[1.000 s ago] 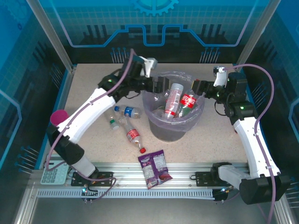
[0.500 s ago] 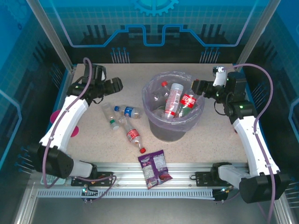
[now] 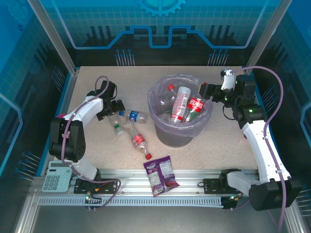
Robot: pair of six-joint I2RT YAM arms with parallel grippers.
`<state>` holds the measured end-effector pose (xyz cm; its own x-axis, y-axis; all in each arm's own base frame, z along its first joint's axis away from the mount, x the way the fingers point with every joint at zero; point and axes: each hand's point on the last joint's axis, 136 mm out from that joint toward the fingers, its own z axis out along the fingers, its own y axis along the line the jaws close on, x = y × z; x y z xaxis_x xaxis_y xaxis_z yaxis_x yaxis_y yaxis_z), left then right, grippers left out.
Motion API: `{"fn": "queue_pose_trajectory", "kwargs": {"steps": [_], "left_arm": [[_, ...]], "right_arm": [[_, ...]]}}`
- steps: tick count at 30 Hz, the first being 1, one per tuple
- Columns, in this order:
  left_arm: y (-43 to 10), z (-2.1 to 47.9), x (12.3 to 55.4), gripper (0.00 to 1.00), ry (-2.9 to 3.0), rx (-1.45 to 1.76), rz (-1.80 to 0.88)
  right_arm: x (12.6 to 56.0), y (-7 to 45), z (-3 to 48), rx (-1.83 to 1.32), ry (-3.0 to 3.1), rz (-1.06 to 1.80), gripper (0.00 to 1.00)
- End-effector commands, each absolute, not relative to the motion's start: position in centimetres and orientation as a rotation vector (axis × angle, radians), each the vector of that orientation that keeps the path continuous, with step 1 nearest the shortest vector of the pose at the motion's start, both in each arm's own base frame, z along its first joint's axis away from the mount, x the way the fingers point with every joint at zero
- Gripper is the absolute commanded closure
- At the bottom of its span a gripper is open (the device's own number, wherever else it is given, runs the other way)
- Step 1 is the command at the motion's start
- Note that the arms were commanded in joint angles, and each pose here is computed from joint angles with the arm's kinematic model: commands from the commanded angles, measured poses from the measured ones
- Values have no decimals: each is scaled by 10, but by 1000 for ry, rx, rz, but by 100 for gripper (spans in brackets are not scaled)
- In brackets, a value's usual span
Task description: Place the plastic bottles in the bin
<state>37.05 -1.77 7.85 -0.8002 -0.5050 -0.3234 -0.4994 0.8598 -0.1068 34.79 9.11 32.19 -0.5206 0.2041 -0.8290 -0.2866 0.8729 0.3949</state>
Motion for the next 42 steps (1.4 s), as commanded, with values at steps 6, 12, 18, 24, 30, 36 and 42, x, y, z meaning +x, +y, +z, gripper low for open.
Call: {"fn": "queue_pose_trajectory", "kwargs": {"steps": [6, 12, 18, 24, 30, 36, 42], "left_arm": [[-2, 42, 376, 10, 2632, -937, 0], [2, 30, 375, 25, 2630, -957, 33], [5, 47, 374, 39, 2590, -953, 38], [7, 74, 375, 41, 2561, -909, 35], [-18, 171, 391, 41, 2455, -668, -88], [-61, 299, 392, 46, 2238, -380, -228], [-120, 410, 372, 53, 1954, -75, -404]], "right_arm": [[347, 87, 316, -66, 2042, 590, 23], [348, 87, 314, -64, 2045, 590, 23], [350, 87, 313, -59, 2044, 596, 23], [352, 89, 312, -56, 2042, 616, 23], [351, 91, 317, -56, 2036, 637, 23], [349, 94, 314, -51, 2039, 654, 23], [348, 95, 316, -51, 2039, 651, 23]]}}
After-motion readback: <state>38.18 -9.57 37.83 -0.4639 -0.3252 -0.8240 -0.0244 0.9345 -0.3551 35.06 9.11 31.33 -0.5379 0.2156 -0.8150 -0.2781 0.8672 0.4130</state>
